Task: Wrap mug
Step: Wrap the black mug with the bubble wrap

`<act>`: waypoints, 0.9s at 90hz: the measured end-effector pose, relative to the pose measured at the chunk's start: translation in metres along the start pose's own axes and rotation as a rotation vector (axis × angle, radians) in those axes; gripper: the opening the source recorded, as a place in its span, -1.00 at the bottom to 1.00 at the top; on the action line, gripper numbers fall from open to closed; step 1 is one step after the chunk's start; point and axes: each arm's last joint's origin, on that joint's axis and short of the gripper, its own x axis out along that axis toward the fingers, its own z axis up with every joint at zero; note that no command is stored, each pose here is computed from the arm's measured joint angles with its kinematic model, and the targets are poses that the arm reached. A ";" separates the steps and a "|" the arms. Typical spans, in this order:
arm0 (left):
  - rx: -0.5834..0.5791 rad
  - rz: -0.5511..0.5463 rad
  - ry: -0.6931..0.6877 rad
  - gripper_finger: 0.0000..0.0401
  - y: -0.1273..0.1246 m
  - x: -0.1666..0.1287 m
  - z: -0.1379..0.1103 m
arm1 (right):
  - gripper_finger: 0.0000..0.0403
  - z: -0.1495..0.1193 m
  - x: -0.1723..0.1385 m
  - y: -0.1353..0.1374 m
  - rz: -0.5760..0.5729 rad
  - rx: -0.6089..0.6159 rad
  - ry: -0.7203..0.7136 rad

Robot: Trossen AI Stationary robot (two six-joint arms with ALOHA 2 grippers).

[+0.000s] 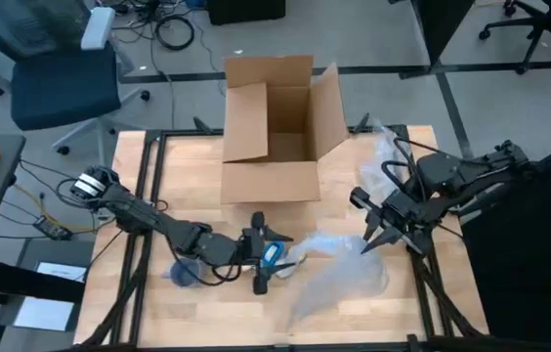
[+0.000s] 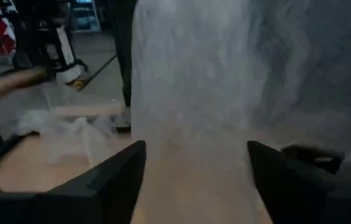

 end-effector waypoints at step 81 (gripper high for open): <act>-0.610 -0.357 0.170 -1.00 0.006 -0.034 0.027 | -0.36 -0.111 0.015 -0.030 -0.700 0.610 0.851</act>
